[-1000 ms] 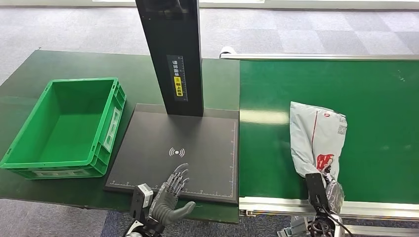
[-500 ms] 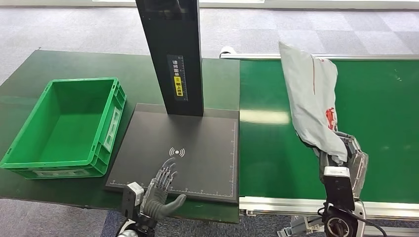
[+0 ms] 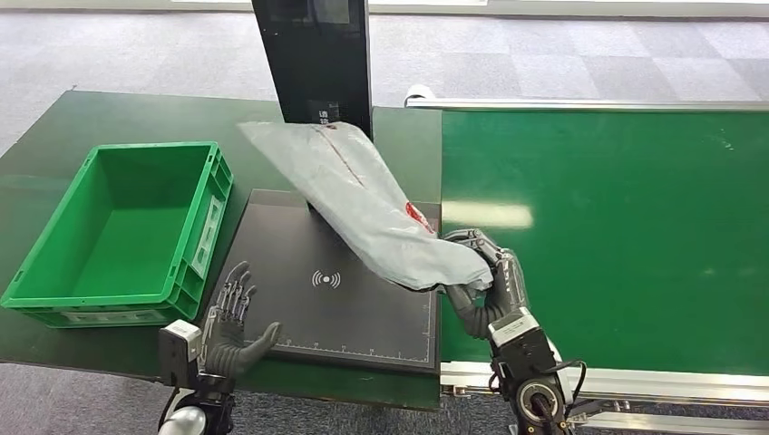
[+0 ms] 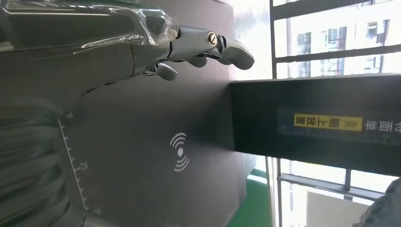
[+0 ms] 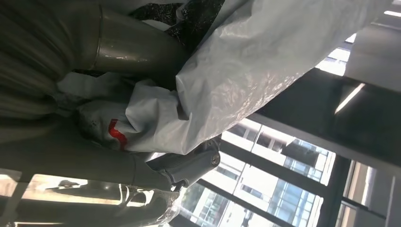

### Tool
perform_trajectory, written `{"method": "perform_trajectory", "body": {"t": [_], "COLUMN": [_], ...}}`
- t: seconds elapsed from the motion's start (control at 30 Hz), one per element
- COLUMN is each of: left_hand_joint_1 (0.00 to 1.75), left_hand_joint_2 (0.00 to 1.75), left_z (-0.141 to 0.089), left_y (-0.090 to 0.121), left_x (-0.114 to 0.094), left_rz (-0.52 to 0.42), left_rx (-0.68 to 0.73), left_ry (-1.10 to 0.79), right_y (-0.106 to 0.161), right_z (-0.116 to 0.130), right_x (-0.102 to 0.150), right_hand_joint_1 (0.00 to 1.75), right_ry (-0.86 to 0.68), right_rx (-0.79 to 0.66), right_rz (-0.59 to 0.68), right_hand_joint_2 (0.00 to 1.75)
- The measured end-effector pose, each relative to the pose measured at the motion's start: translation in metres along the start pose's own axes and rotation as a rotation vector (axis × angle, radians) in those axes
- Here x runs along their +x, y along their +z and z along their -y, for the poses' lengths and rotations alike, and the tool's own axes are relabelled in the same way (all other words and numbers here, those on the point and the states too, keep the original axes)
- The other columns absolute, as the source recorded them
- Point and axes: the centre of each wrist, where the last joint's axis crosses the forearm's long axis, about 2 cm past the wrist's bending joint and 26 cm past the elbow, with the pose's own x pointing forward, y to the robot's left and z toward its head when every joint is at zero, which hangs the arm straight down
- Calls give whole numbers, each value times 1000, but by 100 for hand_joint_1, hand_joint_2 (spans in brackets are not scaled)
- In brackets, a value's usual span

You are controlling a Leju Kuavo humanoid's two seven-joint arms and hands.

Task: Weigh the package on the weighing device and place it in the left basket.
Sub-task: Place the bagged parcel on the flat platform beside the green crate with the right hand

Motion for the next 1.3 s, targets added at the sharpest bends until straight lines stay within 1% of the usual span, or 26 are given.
{"method": "perform_trajectory", "body": {"t": [0.17, 0.3, 0.4, 0.5, 0.67, 0.7, 0.8, 0.83, 0.87, 1.0, 1.2, 1.3], "left_hand_joint_1": [0, 0, 0, 0, 0, 0, 0, 0, 0, 0, 0, 0], "left_hand_joint_2": [175, 175, 175, 175, 175, 175, 175, 175, 175, 175, 175, 175], "left_z": [-6, -11, -14, -16, -20, -21, -22, -22, -22, -20, -19, -20], "left_y": [1, 4, 9, 12, 14, 15, 15, 15, 14, 13, 13, 13], "left_x": [3, 6, 7, 8, 9, 9, 9, 8, 8, 7, 5, 5], "left_rz": [10, 19, 22, 23, 26, 25, 25, 26, 27, 32, 28, 26], "left_rx": [19, 38, 51, 66, 81, 83, 84, 84, 85, 91, 89, 88], "left_ry": [-13, -23, -31, -42, -57, -59, -62, -62, -62, -57, -52, -54], "right_y": [-2, 3, 16, 34, 60, 63, 70, 71, 72, 70, 65, 65], "right_z": [-9, -21, -39, -56, -68, -68, -68, -67, -67, -66, -63, -62], "right_x": [-2, -7, -19, -33, -56, -59, -68, -71, -74, -80, -82, -82], "right_hand_joint_1": [175, 175, 175, 175, 175, 136, 5, 0, 0, 0, 0, 0], "right_ry": [-21, -117, -196, -229, -230, -228, -225, -223, -219, -187, -161, -180], "right_rx": [32, 78, 104, 107, 87, 85, 86, 88, 90, 87, 75, 80], "right_rz": [-3, -44, -111, -203, -347, -366, -414, -428, -440, -464, -471, -474], "right_hand_joint_2": [175, 175, 175, 175, 175, 175, 175, 175, 175, 0, 0, 0]}}
